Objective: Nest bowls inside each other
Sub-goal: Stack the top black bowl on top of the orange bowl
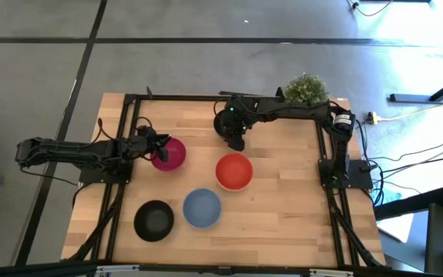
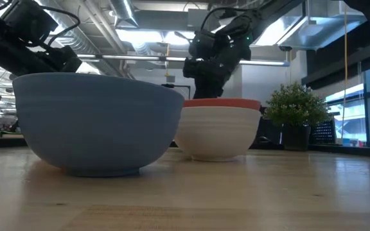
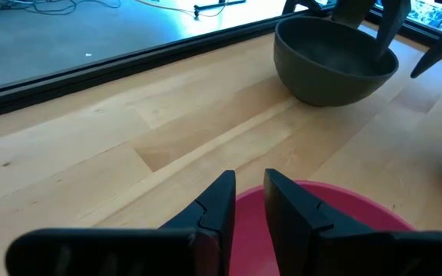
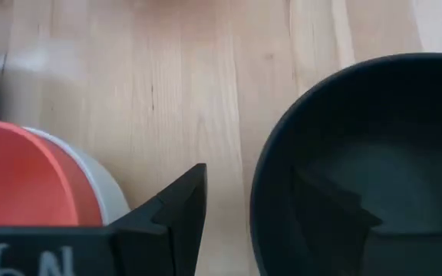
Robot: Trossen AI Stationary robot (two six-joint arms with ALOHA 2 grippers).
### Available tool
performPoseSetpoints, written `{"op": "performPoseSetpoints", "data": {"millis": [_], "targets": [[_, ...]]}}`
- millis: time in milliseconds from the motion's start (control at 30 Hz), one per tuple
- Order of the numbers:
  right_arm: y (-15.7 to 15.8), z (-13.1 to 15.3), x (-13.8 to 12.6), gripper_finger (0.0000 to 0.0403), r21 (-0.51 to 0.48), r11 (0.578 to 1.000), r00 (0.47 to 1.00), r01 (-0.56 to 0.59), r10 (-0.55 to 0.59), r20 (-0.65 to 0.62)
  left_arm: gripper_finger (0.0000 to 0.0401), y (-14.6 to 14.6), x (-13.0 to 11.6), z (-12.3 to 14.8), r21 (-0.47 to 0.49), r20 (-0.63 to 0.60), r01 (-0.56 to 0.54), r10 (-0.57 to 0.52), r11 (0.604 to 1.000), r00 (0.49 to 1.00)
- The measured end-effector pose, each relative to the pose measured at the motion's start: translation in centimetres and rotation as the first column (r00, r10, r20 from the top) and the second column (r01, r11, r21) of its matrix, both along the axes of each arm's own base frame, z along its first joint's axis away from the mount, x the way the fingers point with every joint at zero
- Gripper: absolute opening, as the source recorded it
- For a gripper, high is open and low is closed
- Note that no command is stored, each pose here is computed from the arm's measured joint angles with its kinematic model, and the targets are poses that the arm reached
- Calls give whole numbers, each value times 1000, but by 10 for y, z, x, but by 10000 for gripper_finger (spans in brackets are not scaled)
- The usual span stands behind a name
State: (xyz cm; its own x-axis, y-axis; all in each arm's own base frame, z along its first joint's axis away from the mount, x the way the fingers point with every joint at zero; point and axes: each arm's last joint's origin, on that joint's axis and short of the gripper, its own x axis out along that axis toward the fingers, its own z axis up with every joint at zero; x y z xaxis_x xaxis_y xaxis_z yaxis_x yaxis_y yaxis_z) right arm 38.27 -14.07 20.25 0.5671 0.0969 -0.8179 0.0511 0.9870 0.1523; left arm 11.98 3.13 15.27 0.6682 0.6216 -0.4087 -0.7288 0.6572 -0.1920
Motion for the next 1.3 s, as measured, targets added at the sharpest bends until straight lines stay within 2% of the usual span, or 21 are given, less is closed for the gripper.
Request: {"op": "performPoseSetpoints", "data": {"millis": [400,700,900,1300], "targets": [[-9,0,-2,187,22,999,999,33,-34,14,65,0,0,0,-1,0,0,0,1000,1000],[-12,-11,0,159,60,998,1000,23,-23,5,65,0,0,0,0,0,0,0,1000,1000],[-15,-13,2,157,66,997,999,47,-48,18,65,0,0,0,0,1,-1,1,1000,1000],[-16,-27,5,149,74,997,1000,30,-29,-11,65,0,0,0,-1,-2,-1,1,1000,1000]]}}
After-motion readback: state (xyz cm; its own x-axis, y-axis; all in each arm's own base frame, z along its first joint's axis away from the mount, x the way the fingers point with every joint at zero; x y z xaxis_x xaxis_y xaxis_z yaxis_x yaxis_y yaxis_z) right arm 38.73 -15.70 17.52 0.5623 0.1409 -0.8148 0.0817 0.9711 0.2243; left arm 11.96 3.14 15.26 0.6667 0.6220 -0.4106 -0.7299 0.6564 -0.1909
